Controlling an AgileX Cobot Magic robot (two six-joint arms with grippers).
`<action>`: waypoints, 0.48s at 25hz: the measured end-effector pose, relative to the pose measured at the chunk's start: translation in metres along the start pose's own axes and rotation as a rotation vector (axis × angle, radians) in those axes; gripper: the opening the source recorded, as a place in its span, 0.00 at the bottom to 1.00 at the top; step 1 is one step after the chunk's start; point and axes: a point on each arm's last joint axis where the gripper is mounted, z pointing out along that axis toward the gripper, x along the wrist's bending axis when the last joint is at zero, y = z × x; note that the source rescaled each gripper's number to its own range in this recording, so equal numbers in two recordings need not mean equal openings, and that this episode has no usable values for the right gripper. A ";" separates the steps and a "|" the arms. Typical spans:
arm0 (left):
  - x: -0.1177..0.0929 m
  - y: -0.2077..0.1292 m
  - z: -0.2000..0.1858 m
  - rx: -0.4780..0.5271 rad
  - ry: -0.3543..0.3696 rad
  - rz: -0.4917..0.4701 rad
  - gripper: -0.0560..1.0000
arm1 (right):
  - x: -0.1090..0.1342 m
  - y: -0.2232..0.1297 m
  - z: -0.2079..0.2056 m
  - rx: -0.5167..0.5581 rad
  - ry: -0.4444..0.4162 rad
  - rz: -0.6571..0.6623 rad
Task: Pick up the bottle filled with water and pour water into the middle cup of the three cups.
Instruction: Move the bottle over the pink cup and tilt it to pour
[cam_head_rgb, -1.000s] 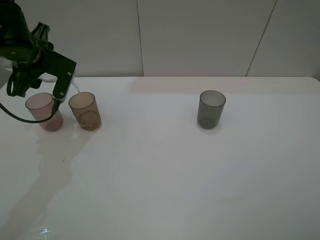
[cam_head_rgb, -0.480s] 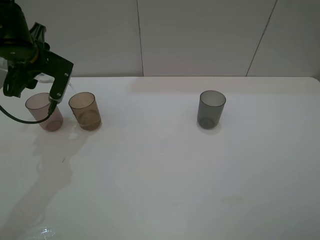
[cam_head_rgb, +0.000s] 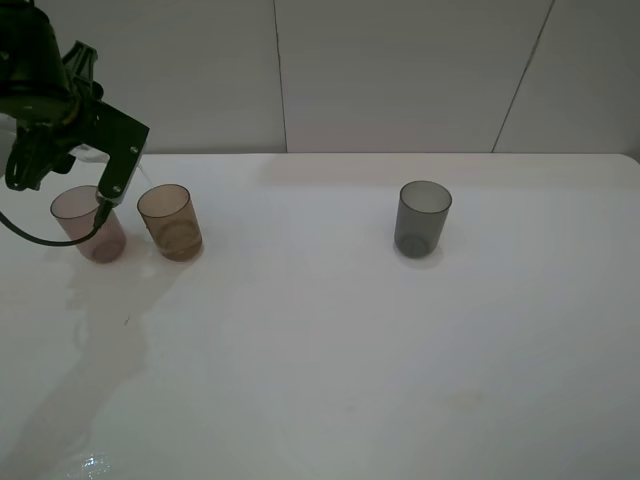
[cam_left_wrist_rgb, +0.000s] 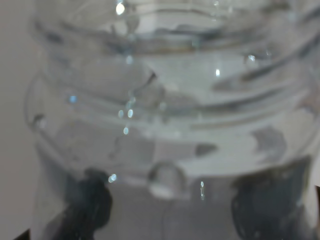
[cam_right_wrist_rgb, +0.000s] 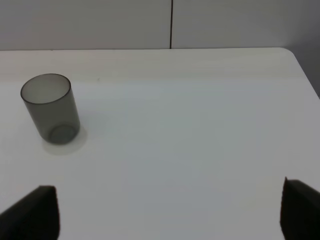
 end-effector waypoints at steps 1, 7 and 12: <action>0.000 0.001 0.000 -0.001 0.002 0.004 0.08 | 0.000 0.000 0.000 0.000 0.000 0.000; 0.001 0.003 -0.003 0.010 0.000 0.016 0.08 | 0.000 0.000 0.000 0.000 0.000 0.000; -0.003 0.011 -0.005 0.007 0.008 0.065 0.08 | 0.000 0.000 0.000 0.000 0.000 0.000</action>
